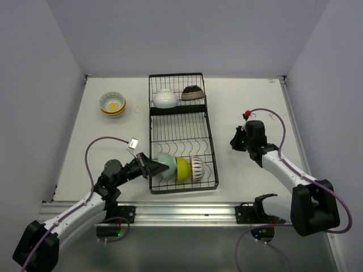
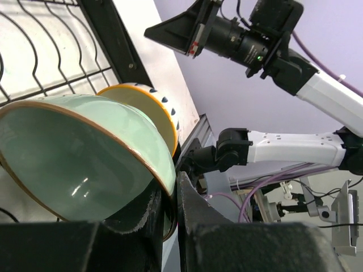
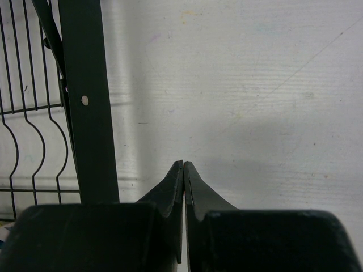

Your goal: Unload the bowls from the dish rack

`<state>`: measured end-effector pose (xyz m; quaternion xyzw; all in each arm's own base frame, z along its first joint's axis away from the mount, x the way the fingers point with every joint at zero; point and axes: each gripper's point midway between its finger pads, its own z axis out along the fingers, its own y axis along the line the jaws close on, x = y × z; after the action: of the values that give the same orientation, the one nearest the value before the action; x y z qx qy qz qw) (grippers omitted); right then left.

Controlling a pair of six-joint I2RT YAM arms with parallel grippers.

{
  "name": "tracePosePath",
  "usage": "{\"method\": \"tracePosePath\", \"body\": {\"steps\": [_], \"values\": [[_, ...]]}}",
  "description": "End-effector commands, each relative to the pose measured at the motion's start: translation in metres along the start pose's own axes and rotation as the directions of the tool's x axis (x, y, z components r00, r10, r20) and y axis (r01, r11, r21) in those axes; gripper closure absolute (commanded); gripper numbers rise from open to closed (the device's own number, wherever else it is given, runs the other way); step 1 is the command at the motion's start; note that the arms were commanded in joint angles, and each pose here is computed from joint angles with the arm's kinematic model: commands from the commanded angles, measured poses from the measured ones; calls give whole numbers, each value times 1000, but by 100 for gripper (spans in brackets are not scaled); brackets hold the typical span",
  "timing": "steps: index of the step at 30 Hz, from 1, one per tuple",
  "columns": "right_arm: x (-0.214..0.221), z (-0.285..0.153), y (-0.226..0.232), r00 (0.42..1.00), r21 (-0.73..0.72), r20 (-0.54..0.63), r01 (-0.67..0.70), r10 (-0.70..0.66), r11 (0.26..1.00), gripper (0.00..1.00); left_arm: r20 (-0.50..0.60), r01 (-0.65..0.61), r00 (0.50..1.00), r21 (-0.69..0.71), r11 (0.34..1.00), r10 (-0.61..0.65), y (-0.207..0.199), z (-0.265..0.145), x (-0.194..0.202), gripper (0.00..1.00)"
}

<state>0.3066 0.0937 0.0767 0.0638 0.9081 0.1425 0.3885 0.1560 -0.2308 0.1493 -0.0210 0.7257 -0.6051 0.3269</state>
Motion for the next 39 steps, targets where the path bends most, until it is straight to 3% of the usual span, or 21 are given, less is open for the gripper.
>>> {"method": "tracePosePath", "body": {"steps": [1, 9, 13, 18, 30, 33, 34, 35, 39], "values": [[-12, 0, 4, 999, -7, 39, 11, -10, 1000, 99, 42, -1, 999, 35, 999, 0, 19, -12, 15, 100], [-11, 0, 4, 999, -7, 35, 10, -9, 1000, 100, 78, -56, 995, -12, 998, 57, 17, -5, -2, 100], [-11, 0, 5, 999, -10, 36, 11, -10, 1000, 100, 73, -129, 988, -83, 988, 135, 18, -1, -13, 100], [-10, 1, 4, 999, -11, 32, 10, -9, 1000, 99, 107, -273, 952, -121, 954, 286, -16, 5, -51, 100], [-10, 1, 5, 1000, -13, 30, 10, -9, 1000, 99, 117, -533, 793, -343, 773, 598, -72, 0, -142, 100], [-10, 1, 5, 1000, -16, 27, 10, -9, 1000, 99, 87, -573, 739, -441, 691, 668, -84, -4, -177, 100], [-10, 1, 6, 1000, -20, 25, 11, -10, 1000, 99, 5, -565, 747, -523, 638, 665, -61, -6, -185, 100], [-10, 2, 6, 1000, -18, 26, 9, -8, 1000, 99, 14, -576, 727, -534, 619, 687, -78, -8, -201, 100], [-11, 2, 7, 1000, -22, 26, 8, -8, 1000, 98, -40, -546, 730, -635, 547, 682, -58, -20, -241, 100]]}}
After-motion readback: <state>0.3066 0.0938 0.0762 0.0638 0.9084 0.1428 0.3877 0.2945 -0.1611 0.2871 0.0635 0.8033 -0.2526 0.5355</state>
